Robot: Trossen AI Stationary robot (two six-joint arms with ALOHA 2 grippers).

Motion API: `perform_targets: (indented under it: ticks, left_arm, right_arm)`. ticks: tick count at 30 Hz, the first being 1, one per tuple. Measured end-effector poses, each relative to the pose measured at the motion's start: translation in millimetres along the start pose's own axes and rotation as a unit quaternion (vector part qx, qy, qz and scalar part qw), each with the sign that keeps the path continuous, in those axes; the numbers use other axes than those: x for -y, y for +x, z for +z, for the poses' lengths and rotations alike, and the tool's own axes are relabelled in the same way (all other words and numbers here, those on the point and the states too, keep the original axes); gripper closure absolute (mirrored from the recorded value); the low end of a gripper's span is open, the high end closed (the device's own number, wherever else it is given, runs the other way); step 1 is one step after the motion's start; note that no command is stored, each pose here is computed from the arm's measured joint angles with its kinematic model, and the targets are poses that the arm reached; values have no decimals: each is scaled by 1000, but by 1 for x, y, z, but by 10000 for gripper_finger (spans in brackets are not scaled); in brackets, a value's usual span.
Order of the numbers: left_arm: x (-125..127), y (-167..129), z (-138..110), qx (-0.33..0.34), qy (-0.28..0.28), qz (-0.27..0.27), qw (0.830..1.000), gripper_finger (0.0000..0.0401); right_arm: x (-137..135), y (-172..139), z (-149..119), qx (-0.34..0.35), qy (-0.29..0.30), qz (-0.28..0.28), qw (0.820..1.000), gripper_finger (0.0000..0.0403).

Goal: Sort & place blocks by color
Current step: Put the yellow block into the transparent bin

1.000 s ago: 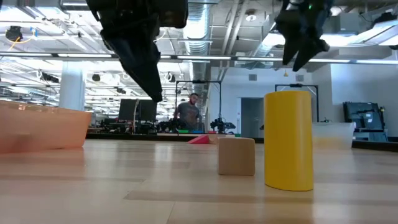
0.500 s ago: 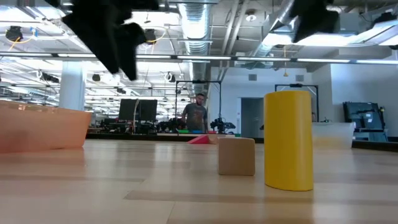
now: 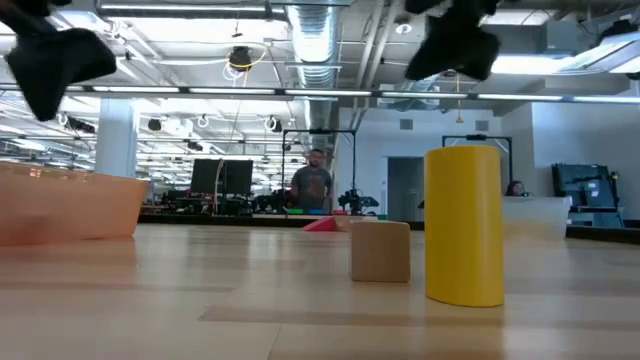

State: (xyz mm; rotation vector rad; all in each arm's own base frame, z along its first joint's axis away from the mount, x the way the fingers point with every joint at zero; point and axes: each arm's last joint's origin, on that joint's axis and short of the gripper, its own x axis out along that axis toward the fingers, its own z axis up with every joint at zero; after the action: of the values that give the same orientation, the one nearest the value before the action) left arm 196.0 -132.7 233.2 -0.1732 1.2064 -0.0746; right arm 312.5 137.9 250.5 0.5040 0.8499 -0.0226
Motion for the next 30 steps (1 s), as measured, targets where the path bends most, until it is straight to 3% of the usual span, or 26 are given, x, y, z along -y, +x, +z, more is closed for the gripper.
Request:
perform_targets:
  ticks: [2,6,10,13,16,23,30]
  left_arm:
    - [9,5,-2,6,-8,-24,1000,118]
    - [25,15,-19,-48,8,-59,997,118]
    - [46,19,-41,-88,113,-80,987,118]
    - [59,28,-57,-108,214,-78,968,118]
    - [68,40,-71,-134,278,-68,949,118]
    - [67,72,-83,-191,292,1,937,118]
    - [66,80,-86,-210,303,16,929,118]
  right_arm:
    - [2,8,3,-10,-17,20,1000,132]
    - [6,16,10,-28,-14,59,998,132]
    - [13,14,16,-34,-4,63,997,132]
    - [13,10,22,-17,1,72,997,132]
    - [13,11,19,-24,-1,69,997,132]
    - [1,9,8,-35,-19,81,996,132]
    - [-11,8,-6,-54,-39,89,994,132]
